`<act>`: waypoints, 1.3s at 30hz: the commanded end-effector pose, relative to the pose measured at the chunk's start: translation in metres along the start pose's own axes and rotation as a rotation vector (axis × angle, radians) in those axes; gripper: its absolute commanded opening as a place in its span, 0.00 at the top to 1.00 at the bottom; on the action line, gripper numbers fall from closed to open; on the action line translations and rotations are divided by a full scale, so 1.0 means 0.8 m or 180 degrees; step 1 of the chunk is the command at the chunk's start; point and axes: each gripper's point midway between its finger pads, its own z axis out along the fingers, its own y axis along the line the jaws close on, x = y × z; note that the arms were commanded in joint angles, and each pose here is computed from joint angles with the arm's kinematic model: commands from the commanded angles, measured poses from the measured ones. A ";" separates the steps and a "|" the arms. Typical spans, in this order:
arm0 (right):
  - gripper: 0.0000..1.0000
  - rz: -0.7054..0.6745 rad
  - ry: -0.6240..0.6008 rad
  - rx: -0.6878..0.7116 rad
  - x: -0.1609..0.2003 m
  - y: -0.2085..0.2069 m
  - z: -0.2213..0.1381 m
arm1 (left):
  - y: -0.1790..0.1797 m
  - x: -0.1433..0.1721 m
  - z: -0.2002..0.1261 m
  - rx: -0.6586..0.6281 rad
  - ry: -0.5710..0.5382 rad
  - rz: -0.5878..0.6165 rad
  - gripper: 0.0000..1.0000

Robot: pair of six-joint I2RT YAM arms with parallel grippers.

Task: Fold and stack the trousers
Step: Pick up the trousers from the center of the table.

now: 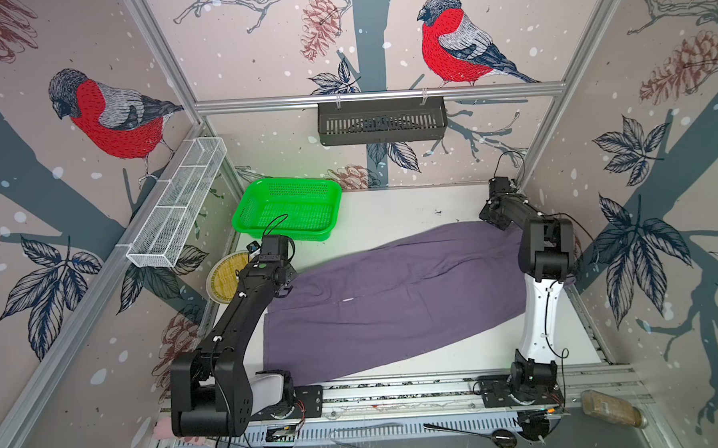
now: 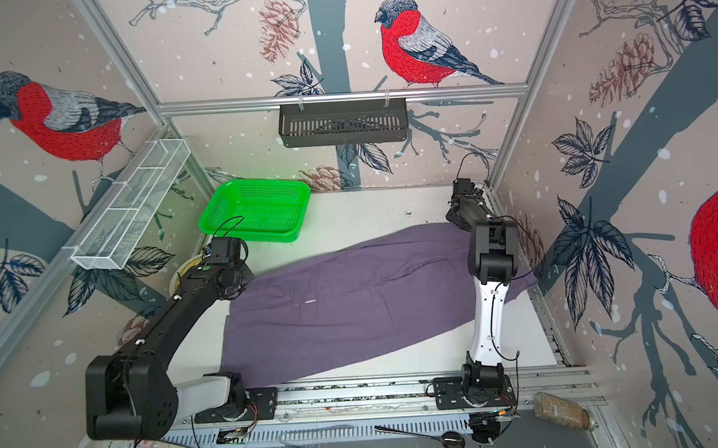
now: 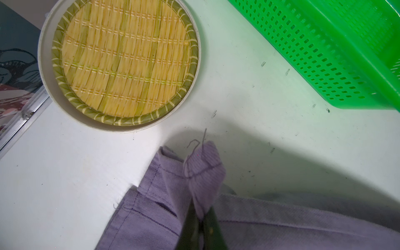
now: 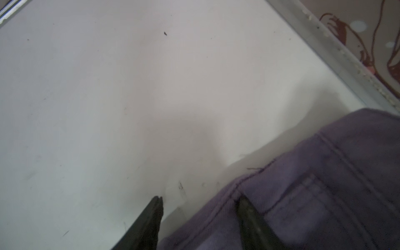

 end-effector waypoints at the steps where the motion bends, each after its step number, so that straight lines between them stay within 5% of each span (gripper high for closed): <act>1: 0.57 -0.0129 0.0541 0.0019 0.062 -0.006 0.020 | -0.002 -0.001 -0.003 0.0036 -0.0015 0.0066 1.00; 10: 0.95 -0.0177 0.0096 -0.0314 -0.002 0.033 -0.039 | -0.008 -0.015 -0.011 0.0052 -0.0084 0.0114 1.00; 31: 0.97 0.0220 -0.0831 -0.1711 -0.119 0.063 -0.236 | 0.016 -0.100 -0.082 -0.0052 -0.0854 -0.0048 1.00; 39: 0.97 0.0320 -0.0935 -0.2055 -0.145 0.071 -0.265 | -0.004 -0.130 -0.099 0.0242 -0.0941 -0.0064 1.00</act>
